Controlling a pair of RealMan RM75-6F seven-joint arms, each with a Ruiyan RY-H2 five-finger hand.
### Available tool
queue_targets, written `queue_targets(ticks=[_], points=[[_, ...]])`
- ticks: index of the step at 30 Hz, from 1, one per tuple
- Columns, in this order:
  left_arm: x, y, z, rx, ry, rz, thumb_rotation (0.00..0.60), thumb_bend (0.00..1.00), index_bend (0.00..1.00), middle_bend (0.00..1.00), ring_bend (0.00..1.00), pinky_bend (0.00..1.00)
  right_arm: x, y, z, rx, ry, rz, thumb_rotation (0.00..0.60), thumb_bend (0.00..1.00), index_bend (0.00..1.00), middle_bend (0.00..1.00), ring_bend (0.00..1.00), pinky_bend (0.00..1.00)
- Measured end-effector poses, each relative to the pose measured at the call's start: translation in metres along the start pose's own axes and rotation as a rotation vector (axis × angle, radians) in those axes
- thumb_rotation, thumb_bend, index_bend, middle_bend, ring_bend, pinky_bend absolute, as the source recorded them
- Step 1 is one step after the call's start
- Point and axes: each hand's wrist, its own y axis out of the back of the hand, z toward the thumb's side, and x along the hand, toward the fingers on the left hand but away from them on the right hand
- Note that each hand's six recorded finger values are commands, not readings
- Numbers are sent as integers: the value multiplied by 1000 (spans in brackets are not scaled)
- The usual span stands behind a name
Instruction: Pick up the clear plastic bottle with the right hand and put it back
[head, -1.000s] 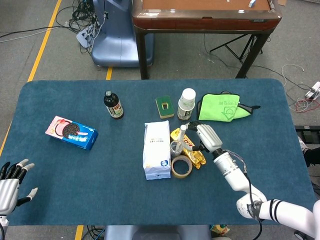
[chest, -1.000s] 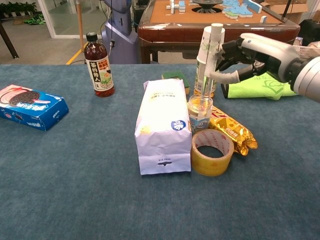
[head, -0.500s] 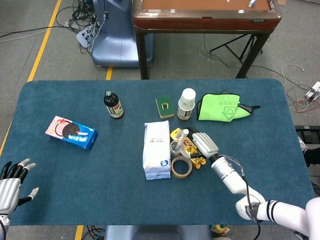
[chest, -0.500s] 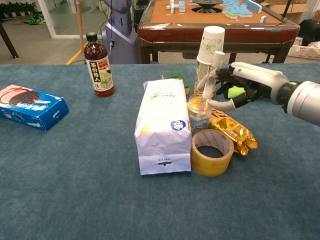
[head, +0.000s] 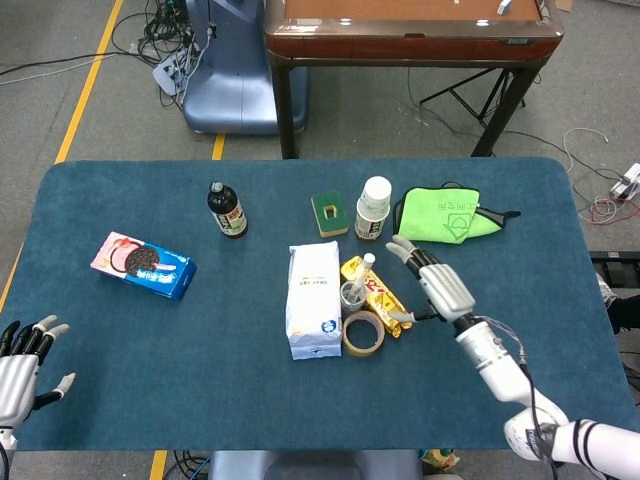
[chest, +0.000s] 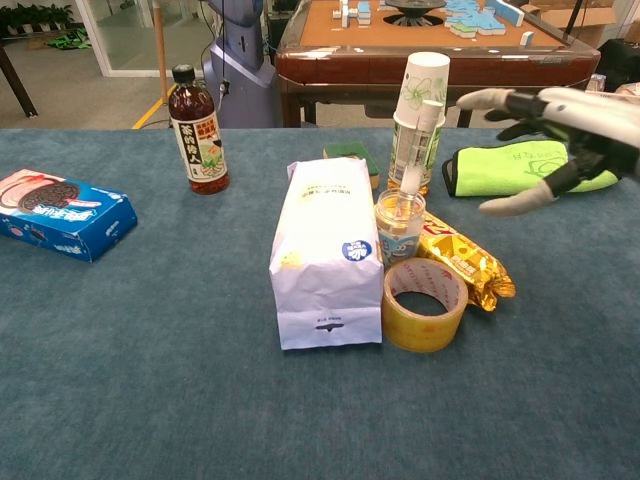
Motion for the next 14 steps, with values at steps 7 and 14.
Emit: queue_targets(ticks=[7, 14], points=[[5, 0, 11, 5, -27, 6, 600, 267, 208, 116, 108, 4, 68, 44, -31, 151, -141, -122, 600, 246, 0, 73, 0, 91], [9, 2, 24, 8, -52, 18, 600, 267, 208, 115, 108, 4, 138, 74, -55, 231, -311, -181, 600, 246, 0, 95, 0, 91]])
